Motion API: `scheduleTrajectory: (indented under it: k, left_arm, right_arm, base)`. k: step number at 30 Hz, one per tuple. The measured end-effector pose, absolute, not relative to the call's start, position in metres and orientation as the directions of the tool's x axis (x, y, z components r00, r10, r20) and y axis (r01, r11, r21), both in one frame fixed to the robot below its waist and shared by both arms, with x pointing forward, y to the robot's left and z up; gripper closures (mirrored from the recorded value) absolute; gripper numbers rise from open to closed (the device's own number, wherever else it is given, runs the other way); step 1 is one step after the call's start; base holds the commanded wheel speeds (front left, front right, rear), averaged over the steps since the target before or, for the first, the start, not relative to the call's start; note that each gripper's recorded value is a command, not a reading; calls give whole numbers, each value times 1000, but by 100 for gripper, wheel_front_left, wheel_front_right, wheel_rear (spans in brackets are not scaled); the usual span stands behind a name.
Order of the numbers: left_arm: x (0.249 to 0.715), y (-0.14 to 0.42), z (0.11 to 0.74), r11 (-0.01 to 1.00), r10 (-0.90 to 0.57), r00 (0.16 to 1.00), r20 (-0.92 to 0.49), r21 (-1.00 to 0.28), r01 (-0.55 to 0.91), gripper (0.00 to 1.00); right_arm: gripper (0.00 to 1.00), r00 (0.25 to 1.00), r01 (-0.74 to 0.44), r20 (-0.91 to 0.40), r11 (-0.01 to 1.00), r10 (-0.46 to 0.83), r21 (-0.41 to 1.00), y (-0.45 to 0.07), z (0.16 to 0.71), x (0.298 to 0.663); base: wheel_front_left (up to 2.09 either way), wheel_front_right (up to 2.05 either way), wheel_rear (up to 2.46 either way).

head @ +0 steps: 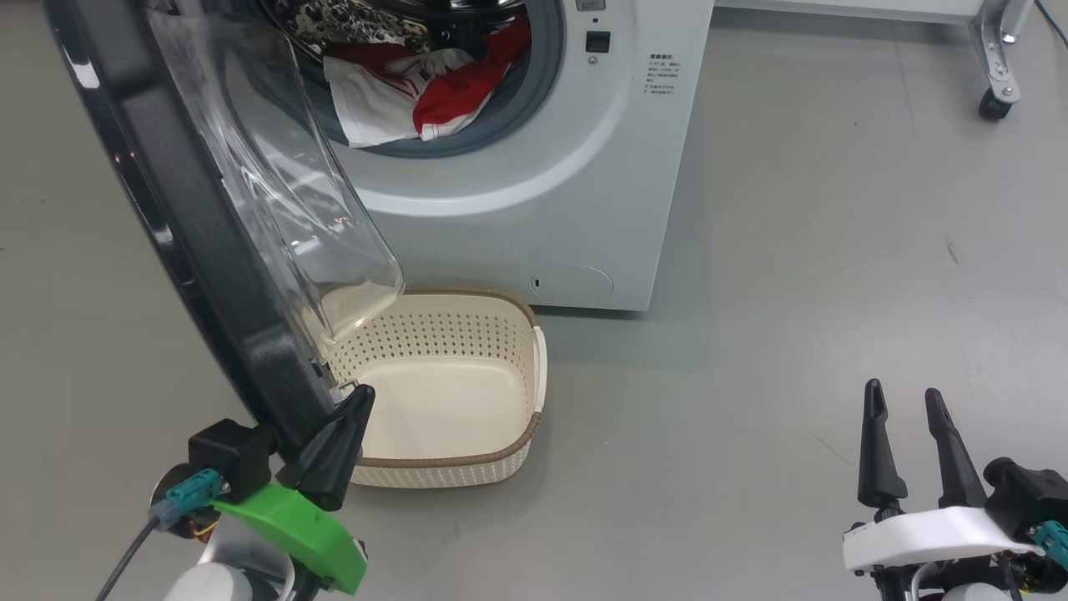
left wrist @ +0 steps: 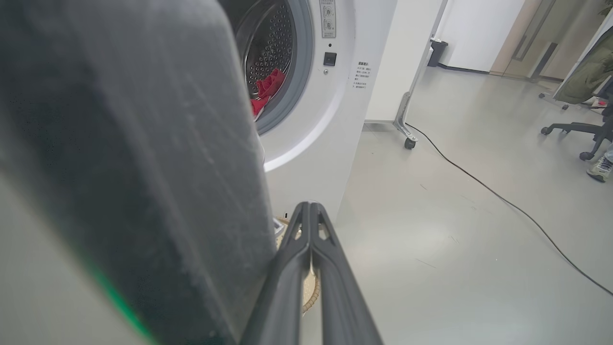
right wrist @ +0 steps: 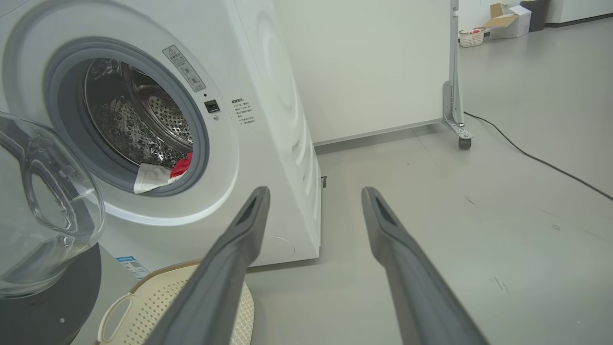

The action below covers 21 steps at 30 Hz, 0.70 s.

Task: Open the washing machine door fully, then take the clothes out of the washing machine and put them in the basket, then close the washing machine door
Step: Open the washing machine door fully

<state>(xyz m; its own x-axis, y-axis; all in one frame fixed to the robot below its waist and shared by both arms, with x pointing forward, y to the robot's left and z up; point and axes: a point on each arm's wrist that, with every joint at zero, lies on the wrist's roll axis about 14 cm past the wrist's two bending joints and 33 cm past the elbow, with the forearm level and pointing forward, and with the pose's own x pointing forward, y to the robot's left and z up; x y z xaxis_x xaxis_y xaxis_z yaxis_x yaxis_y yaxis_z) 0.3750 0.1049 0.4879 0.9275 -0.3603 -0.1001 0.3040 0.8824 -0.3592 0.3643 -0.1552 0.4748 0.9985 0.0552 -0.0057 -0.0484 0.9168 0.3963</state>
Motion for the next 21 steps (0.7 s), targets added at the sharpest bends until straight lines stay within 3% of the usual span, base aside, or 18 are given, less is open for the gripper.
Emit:
scheduleTrajectory:
  k: [21]
  left_arm:
    - [362,160,489,915,-180,981,-79,-380,137,100]
  right_arm:
    - [0,978,-186,-10,888,210,420,-105,471,379]
  base:
    - [0,0,0]
